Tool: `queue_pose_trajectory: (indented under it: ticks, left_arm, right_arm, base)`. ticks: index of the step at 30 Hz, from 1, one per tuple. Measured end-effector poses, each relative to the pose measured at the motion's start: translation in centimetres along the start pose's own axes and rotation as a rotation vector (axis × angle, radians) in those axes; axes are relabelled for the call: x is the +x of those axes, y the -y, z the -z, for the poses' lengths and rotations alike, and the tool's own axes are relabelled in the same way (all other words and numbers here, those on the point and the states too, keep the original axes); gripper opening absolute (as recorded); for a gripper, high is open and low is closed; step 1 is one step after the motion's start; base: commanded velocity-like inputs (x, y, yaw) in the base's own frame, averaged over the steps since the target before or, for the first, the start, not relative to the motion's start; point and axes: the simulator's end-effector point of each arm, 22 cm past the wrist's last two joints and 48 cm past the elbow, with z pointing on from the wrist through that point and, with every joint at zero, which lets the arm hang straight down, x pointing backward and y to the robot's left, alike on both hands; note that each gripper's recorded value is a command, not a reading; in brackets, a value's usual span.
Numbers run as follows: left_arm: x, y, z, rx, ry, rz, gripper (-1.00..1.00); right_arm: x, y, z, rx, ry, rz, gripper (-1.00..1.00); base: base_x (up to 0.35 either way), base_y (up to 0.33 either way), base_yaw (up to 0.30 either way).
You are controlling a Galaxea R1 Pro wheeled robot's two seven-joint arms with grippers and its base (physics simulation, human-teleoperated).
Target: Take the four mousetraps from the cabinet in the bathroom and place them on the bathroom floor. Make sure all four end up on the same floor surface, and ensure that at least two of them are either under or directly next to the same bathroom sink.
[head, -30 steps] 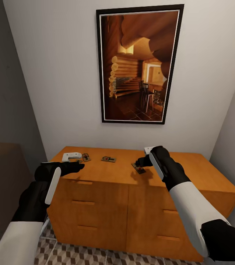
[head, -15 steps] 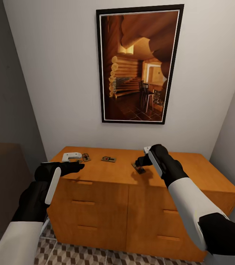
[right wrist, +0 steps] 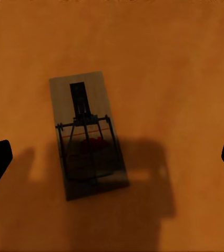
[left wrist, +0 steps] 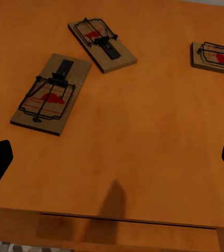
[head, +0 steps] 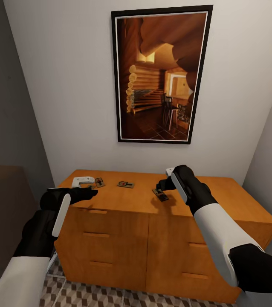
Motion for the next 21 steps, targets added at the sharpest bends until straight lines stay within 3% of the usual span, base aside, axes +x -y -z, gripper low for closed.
queue_pose_trajectory:
  ticks: [11, 21]
  left_arm:
    - [0.2, 0.0, -0.1, 0.001, -0.004, 0.000, 1.00]
    - [0.3, 0.0, -0.2, -0.001, -0.008, 0.001, 1.00]
  right_arm:
    - [-0.4, -1.2, 0.1, -0.013, -0.002, 0.007, 1.00]
    - [-0.1, -1.3, -0.5, -0.015, -0.044, 0.008, 1.00]
  base:
    - [0.000, 0.000, 0.000]
    - [0.050, 0.000, 0.000]
